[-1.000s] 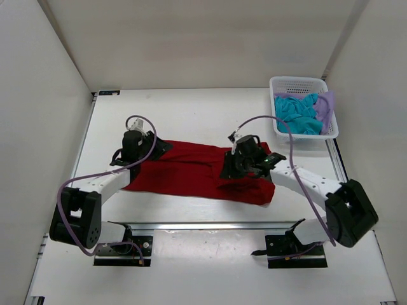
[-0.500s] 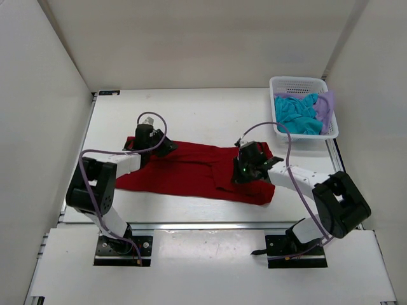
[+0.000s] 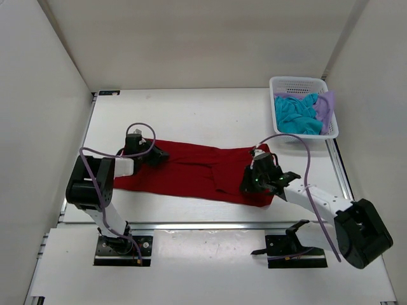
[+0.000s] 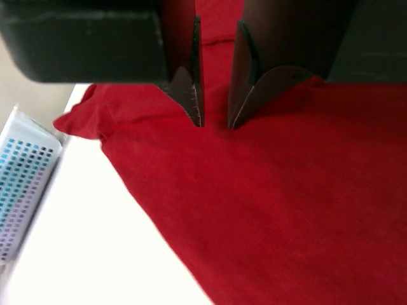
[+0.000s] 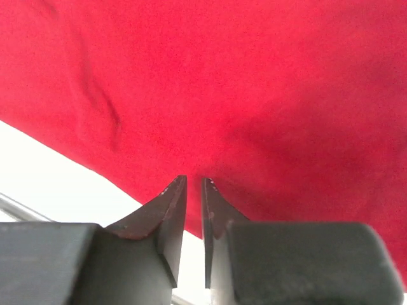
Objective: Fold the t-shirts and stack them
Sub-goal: Fold the other side of the tshirt into a rectangle, then rotate the tshirt 60 degrees, then grab the bottom of the folded rectangular tshirt with both arms, then fold the folded rectangular tshirt in 1/3 of the way, then grab one side of the 2/3 rectangular tshirt with both arms
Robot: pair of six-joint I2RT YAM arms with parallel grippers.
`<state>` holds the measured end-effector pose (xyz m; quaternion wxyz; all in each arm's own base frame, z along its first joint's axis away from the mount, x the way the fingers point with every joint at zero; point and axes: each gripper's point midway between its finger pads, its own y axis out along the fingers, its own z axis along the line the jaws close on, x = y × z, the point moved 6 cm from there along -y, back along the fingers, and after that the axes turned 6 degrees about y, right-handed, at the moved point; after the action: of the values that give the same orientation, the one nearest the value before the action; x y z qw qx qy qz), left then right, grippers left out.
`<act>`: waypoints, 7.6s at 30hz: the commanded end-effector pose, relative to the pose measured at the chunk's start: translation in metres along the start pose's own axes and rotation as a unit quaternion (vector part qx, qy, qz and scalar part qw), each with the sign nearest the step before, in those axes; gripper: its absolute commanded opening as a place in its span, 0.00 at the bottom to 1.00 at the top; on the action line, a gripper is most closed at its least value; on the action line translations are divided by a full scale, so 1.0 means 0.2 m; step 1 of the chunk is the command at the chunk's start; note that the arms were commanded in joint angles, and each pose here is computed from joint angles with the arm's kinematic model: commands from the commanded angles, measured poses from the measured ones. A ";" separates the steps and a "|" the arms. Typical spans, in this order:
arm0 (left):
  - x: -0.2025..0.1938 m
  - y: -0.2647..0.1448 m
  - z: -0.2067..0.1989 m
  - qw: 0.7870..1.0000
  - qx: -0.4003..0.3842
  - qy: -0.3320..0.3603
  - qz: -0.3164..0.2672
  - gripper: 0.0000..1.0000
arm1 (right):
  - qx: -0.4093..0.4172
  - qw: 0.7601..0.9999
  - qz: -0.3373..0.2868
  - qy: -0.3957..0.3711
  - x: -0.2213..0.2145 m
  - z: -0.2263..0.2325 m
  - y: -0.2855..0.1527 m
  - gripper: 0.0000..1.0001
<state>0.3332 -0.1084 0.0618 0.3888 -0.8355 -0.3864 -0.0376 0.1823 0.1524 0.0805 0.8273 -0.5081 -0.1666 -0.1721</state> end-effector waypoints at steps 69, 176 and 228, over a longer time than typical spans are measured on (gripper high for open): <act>-0.27 -0.73 -0.42 0.932 -0.103 0.346 0.034 0.49 | 0.125 0.985 -0.112 0.040 0.42 0.88 0.71 0.41; 0.22 0.41 -0.91 0.974 -0.023 0.221 0.050 0.38 | 0.061 0.983 -0.112 0.128 0.99 -0.21 0.14 0.00; -0.54 -0.37 0.11 0.973 0.039 0.205 0.095 0.62 | 0.112 0.993 0.015 0.039 0.10 -0.02 0.14 0.44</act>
<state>0.2106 -0.1312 0.0675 0.4674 -0.8318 -0.2452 -0.1718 0.2077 0.1528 0.0690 0.8790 -0.4256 -0.1398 -0.1631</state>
